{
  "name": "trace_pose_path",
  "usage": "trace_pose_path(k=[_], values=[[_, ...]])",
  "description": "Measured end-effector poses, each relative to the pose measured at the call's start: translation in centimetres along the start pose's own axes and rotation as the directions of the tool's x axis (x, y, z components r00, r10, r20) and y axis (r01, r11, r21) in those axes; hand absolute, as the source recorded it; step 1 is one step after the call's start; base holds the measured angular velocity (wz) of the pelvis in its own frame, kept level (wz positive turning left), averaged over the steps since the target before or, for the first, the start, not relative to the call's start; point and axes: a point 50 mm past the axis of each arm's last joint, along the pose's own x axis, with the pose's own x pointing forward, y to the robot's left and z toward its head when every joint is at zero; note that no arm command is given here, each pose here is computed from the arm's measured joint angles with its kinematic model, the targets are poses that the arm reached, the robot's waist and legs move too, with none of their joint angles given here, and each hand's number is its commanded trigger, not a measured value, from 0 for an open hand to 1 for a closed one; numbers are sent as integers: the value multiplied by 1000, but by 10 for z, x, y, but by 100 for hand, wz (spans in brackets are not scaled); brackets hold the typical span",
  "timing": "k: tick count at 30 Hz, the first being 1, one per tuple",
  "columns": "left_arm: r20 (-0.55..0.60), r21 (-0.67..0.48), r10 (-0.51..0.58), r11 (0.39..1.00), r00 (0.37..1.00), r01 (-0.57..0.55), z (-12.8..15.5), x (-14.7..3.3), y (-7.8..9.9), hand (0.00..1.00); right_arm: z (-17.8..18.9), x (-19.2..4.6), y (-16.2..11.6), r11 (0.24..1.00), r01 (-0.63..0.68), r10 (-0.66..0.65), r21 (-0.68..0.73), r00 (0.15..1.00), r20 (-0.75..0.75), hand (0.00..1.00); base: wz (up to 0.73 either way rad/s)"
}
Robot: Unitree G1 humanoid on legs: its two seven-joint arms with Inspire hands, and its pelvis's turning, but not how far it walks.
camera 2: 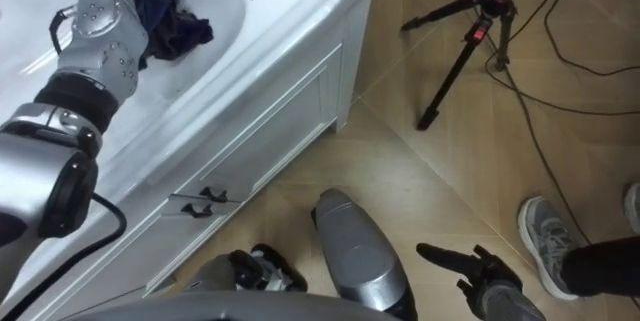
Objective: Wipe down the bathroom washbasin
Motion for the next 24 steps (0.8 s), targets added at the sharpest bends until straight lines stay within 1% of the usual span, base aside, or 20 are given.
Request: trace_pose_path(k=[3, 4, 5, 8, 11, 18, 21, 23, 24], values=[[11, 52, 5, 999, 1000, -5, 0, 0, 2, 100, -1, 0, -1, 1000, 4, -4, 4, 1000, -2, 0, 0], [18, 83, 3, 997, 1000, -4, -1, 0, 2, 100, 0, 0, -1, 1000, 3, -3, 2, 1000, -1, 0, 0], [30, 140, -11, 990, 999, 6, -1, 0, 3, 100, 0, 0, 0, 1000, -1, 1, 1, 1000, 1, 0, 0], [65, 238, -38, 971, 997, 22, -1, -1, 5, 100, 2, 0, 1, 1000, -6, 6, -10, 1000, 4, 0, 0], [81, 307, -66, 951, 995, 38, -2, -1, 5, 100, 3, 0, 0, 999, -6, 7, -40, 1000, 5, 0, 5], [66, 374, -112, 924, 991, 80, -8, -4, 3, 100, 6, 1, 3, 998, -16, 17, -68, 1000, 15, 0, 7], [29, 390, -90, 918, 996, 72, -20, -6, 13, 100, 10, 1, 8, 997, -35, 37, -68, 999, 31, 0, 1], [-39, 411, -65, 909, 997, 76, -38, -12, 25, 100, 11, 1, 8, 997, -34, 36, -68, 999, 32, 0, 2], [-51, 414, -61, 907, 997, 77, -41, -13, 27, 100, 10, 1, 8, 997, -32, 34, -68, 999, 31, 0, 0]])
